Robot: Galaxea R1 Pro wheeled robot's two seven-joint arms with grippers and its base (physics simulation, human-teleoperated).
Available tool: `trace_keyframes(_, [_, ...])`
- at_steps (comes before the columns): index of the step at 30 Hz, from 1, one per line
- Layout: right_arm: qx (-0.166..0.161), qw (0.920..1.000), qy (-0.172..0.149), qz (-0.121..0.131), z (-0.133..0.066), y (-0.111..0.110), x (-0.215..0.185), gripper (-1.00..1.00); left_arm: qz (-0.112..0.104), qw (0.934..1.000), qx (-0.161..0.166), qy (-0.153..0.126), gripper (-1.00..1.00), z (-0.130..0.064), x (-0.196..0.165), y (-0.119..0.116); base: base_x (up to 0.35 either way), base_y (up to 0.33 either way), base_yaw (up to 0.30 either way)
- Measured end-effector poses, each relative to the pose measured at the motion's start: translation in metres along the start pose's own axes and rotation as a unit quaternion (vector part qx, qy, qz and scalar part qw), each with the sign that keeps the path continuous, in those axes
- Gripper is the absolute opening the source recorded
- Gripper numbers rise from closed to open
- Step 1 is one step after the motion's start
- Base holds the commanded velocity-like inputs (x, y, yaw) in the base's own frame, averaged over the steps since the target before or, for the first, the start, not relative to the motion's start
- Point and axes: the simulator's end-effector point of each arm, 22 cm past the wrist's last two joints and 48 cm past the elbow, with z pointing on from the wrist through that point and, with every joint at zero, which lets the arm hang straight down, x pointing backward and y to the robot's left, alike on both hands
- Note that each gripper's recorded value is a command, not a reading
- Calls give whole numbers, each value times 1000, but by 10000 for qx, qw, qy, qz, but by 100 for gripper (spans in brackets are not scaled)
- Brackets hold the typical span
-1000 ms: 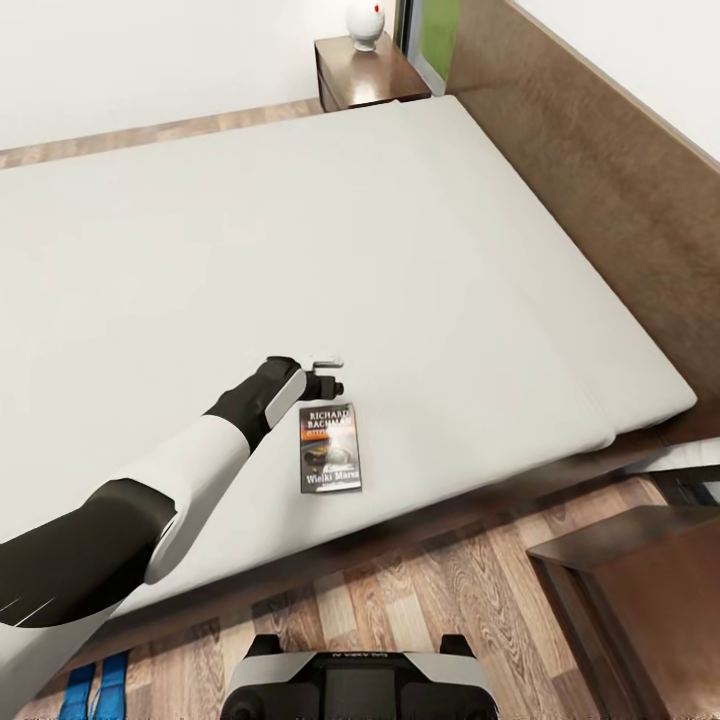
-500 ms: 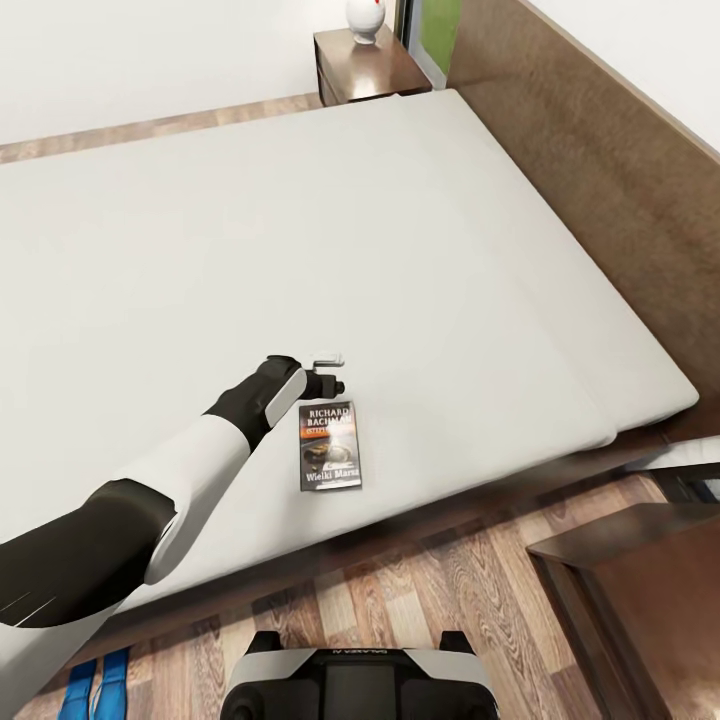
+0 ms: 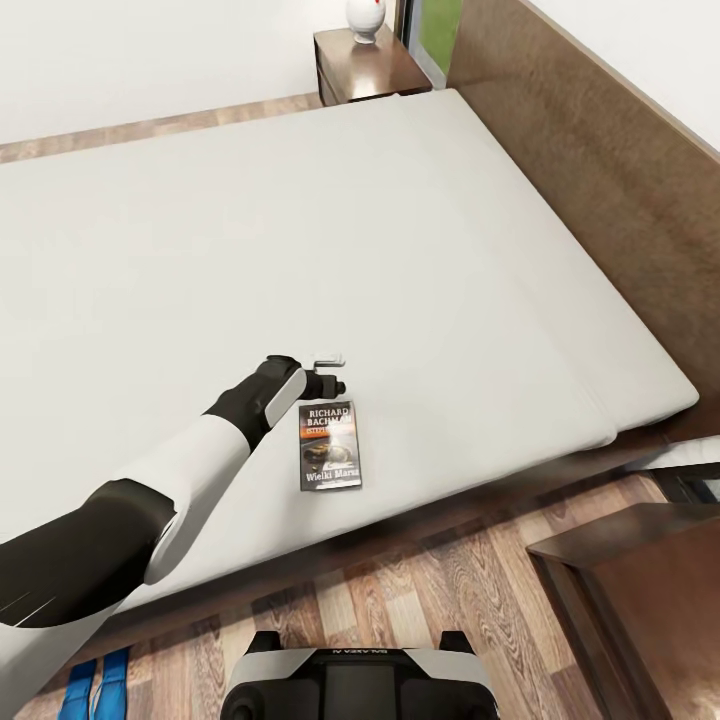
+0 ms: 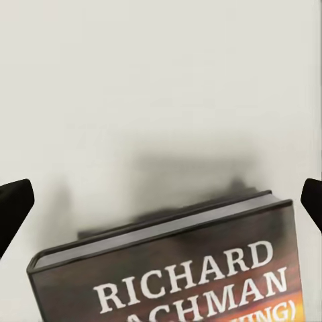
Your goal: In the bedroom, move the book from the bed onto either nightstand, and place the two sandals side by side next to the bed.
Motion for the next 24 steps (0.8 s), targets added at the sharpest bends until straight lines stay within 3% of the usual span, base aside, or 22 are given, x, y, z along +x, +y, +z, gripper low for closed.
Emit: trace_keyframes(24, [9,10000,66,6,-1,-1,5,100,-17,10000,31,65,100,8,7,1,0,0,0])
